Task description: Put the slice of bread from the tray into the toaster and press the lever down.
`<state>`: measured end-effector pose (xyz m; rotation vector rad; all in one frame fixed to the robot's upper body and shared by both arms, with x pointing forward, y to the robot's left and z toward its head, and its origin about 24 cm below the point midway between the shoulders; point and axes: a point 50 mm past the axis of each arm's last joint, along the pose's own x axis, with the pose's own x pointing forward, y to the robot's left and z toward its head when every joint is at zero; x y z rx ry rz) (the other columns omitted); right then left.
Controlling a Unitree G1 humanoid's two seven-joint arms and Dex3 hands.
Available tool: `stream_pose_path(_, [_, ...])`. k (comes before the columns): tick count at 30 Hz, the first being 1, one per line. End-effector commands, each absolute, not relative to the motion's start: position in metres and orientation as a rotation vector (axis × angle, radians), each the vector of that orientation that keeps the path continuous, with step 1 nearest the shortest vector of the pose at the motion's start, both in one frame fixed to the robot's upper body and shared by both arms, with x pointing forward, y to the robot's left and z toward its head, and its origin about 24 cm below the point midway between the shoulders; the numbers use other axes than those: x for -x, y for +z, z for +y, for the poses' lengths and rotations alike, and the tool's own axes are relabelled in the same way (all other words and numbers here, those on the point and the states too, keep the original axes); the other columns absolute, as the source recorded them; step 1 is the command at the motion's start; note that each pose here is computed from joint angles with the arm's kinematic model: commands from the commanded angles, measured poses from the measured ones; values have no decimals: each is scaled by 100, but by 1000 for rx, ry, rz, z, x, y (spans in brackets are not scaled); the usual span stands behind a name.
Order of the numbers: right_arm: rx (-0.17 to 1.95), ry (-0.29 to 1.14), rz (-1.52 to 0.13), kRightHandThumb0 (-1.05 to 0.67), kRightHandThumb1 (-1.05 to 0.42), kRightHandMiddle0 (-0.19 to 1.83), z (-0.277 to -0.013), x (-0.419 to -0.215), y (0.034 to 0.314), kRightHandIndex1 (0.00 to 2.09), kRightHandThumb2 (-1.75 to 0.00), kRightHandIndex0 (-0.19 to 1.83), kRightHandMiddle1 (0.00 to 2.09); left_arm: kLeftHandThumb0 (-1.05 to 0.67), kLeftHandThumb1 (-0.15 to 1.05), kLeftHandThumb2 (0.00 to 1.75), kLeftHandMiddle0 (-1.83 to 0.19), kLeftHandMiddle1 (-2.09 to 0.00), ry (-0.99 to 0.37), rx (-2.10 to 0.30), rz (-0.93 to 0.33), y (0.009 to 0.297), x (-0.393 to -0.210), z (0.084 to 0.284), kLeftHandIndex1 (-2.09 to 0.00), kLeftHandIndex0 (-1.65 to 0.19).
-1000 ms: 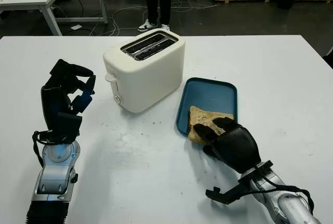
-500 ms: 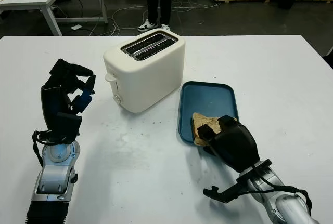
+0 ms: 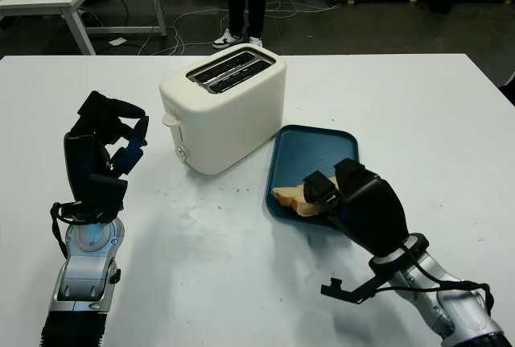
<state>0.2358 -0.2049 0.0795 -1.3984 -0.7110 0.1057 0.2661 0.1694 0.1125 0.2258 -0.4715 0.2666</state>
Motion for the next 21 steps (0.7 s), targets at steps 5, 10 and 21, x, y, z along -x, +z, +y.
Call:
stream_pose_path(5, [1380,115,-643,-40,-92,52,-212,-251,94,175,-27,80,175,-42,92,32,-69,-175,262,-219,-497,117,-267,168,-153,-53])
stream_pose_path(10, [1350,67,-654,-41,-92,52,-218,-267,116,175,-26,82,174,-43,92,31,-70,-175,268,-223,-493,117,-267,168,-154,-53])
stream_pose_path(21, [1276,112,-810,-45,-92,49,-225,-335,241,175,-39,75,171,-43,92,32,-69,-175,274,-219,-488,116,-267,166,-154,-53])
